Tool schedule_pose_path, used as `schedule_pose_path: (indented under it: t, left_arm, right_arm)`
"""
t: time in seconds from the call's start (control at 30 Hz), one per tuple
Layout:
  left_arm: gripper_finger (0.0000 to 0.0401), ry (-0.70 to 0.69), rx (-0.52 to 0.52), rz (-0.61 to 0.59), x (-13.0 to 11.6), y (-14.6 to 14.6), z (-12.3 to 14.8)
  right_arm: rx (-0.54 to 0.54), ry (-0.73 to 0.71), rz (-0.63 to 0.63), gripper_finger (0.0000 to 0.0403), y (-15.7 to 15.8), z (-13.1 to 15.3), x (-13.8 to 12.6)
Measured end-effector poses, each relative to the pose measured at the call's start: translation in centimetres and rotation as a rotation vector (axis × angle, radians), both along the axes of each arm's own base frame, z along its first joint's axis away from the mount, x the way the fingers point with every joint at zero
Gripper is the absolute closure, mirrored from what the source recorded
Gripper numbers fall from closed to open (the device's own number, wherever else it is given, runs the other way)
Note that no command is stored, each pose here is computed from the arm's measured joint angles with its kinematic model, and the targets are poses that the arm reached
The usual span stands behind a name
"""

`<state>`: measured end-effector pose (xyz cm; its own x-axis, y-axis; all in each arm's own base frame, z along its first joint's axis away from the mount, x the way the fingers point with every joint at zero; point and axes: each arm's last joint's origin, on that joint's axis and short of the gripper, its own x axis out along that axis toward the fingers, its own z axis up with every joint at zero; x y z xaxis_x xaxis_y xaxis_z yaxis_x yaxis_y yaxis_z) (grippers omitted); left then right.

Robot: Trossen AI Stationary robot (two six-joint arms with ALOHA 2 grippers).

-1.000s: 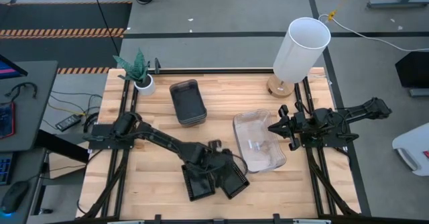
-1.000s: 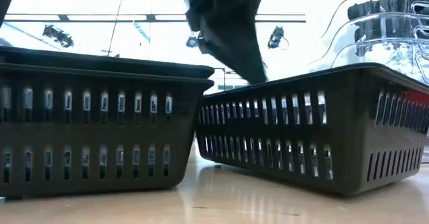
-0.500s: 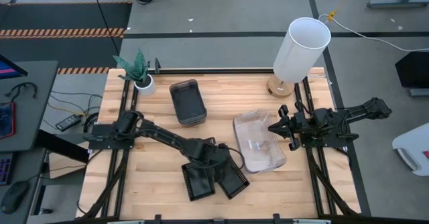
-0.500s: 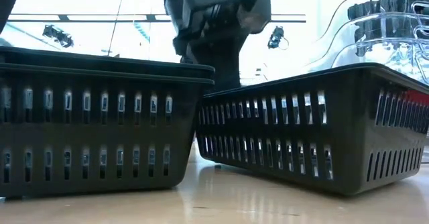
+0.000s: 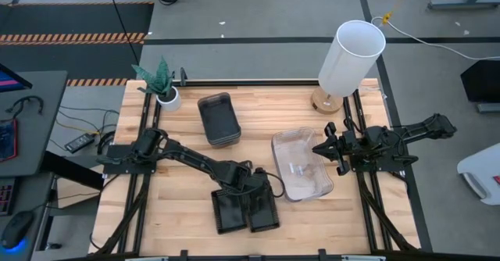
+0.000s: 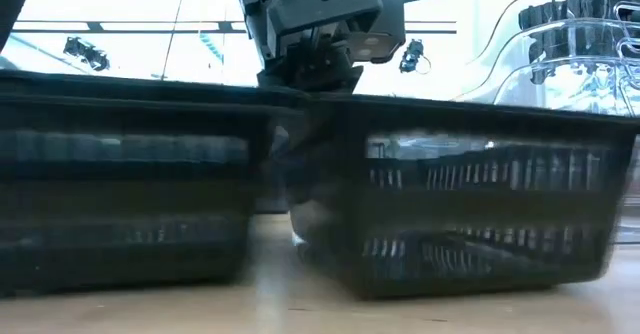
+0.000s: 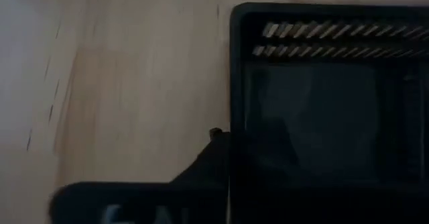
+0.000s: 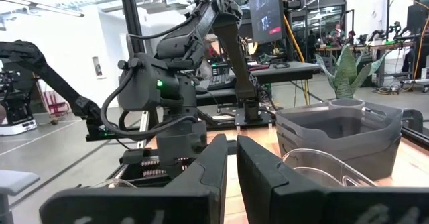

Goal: Stack baskets by color
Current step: Stack the right black bin on the left black bin

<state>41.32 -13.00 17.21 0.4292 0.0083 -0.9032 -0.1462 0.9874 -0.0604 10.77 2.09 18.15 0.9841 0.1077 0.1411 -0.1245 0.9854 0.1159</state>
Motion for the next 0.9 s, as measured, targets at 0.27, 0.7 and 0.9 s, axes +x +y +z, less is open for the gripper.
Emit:
schedule_pose_path:
  t: [0.27,0.7,0.9]
  left_arm:
    - [0.0386,-0.012,0.026,-0.027,0.0,0.6,0.8]
    - [0.0388,-0.089,-0.012,-0.092,-3.7,1.6,9.0]
    - [0.0388,-0.034,0.003,-0.111,-6.0,1.5,10.9]
  right_arm:
    - [0.000,0.000,0.000,0.0362,0.0,0.0,0.0]
    - [0.001,-0.002,0.000,0.0362,0.0,0.0,0.0]
    - [0.000,-0.001,0.000,0.0362,0.0,0.0,0.0]
